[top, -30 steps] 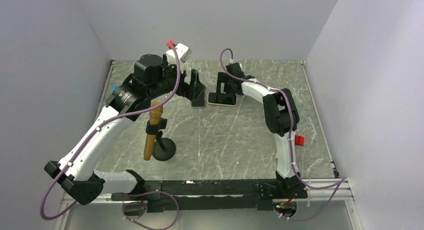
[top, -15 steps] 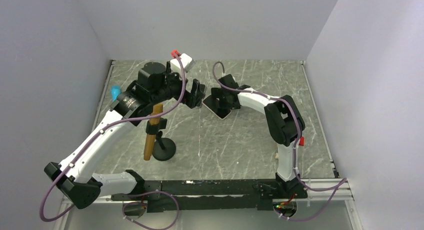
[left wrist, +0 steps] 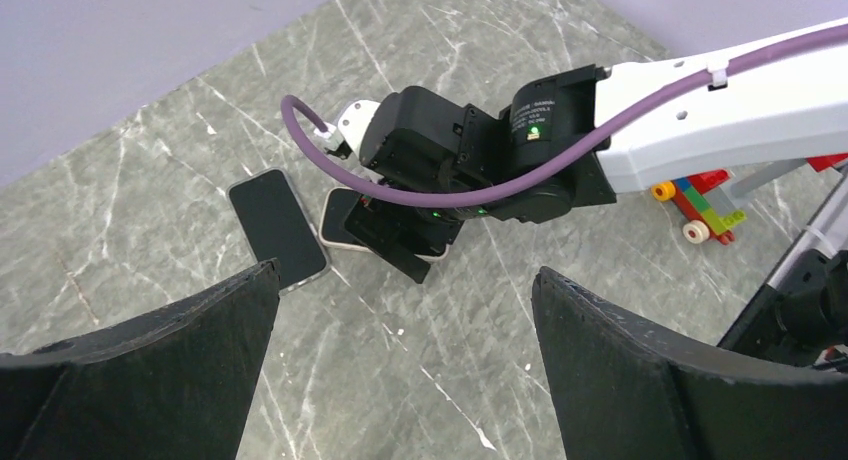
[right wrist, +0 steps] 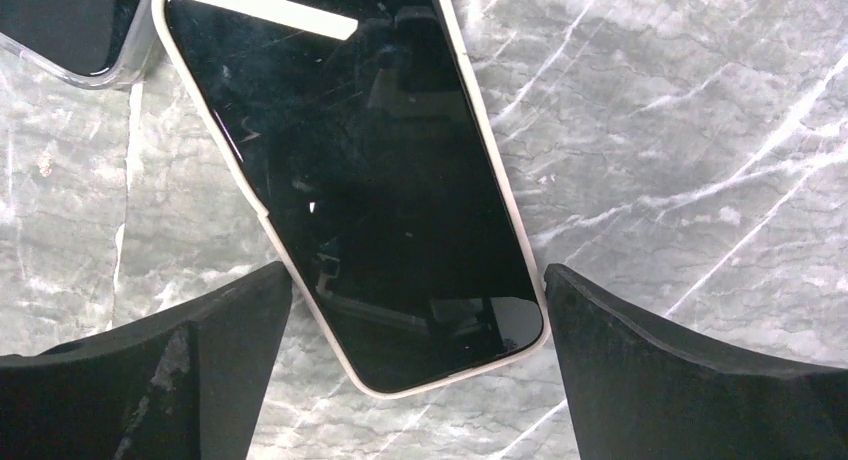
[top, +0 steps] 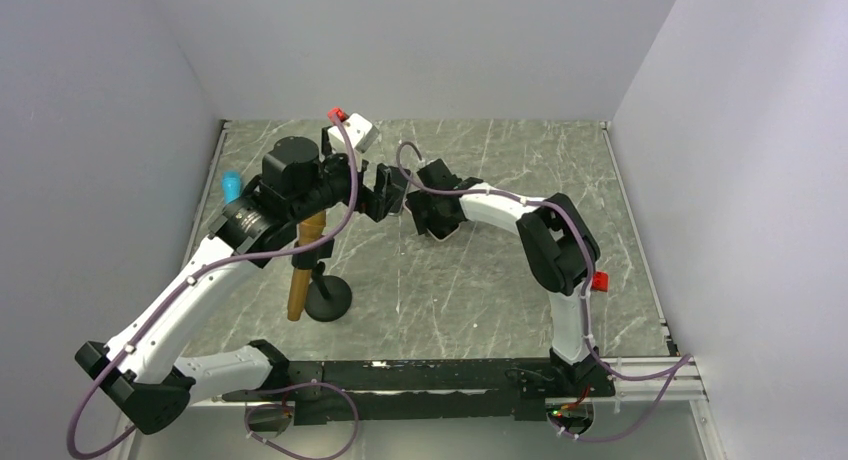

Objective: Take the phone out of the phone case
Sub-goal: Pick up the phone at the center of the board.

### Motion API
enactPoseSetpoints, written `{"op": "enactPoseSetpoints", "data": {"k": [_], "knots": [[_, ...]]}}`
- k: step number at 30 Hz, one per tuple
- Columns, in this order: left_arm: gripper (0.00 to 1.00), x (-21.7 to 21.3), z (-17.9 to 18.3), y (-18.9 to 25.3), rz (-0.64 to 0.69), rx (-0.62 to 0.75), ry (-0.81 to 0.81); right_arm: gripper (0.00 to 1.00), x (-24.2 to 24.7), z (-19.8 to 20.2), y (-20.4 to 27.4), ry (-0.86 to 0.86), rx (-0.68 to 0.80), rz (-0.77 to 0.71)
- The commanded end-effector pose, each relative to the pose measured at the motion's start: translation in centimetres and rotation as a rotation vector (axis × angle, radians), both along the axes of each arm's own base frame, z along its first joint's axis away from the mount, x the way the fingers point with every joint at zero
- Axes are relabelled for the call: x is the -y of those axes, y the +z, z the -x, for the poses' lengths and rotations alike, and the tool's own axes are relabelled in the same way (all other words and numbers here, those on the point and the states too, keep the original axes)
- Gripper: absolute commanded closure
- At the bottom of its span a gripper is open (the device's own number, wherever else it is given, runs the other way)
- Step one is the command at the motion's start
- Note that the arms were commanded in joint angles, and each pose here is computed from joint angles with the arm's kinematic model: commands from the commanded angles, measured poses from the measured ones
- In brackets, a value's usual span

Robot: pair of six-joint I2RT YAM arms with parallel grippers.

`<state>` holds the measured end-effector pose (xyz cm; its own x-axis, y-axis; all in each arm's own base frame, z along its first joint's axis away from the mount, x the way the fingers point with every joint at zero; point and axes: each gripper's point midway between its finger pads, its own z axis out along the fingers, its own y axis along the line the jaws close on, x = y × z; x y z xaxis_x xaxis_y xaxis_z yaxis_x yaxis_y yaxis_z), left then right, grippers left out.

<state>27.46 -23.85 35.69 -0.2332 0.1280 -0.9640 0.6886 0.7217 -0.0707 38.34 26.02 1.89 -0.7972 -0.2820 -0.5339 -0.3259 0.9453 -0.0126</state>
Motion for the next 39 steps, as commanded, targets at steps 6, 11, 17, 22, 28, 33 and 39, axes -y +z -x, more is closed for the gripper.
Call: {"op": "enactPoseSetpoints", "data": {"k": [6, 11, 17, 22, 28, 33, 39], "knots": [[0.01, -2.6, -2.2, 1.1, 0.04, 0.056, 0.14, 0.02, -0.2, 0.8, -2.6, 0.019, -0.022, 0.091], [0.01, -3.4, -3.5, 0.7, 0.118, -0.024, 0.16, 0.43, -0.8, 2.0, -2.6, 0.015, -0.001, -0.015], [0.01, -2.6, -4.7, -0.8, 0.172, -0.128, 0.099, 0.65, -0.8, 3.0, -0.7, -0.066, 0.046, -0.144], [0.01, -1.8, -5.0, -1.8, 0.175, -0.181, 0.067, 0.44, -0.6, 4.0, 0.3, -0.111, 0.05, -0.206], [0.01, -2.1, -5.0, -1.6, 0.168, -0.159, 0.073, 0.14, -0.1, 3.5, 2.4, -0.094, 0.048, -0.135], [0.01, -2.8, -5.2, -1.3, 0.173, -0.154, 0.087, 0.0, 0.8, 2.0, 2.7, -0.052, 0.052, 0.0], [0.01, -3.1, -5.2, -0.9, 0.194, -0.148, 0.086, 0.0, -0.1, -1.1, 1.8, 0.002, 0.033, 0.034]]}}
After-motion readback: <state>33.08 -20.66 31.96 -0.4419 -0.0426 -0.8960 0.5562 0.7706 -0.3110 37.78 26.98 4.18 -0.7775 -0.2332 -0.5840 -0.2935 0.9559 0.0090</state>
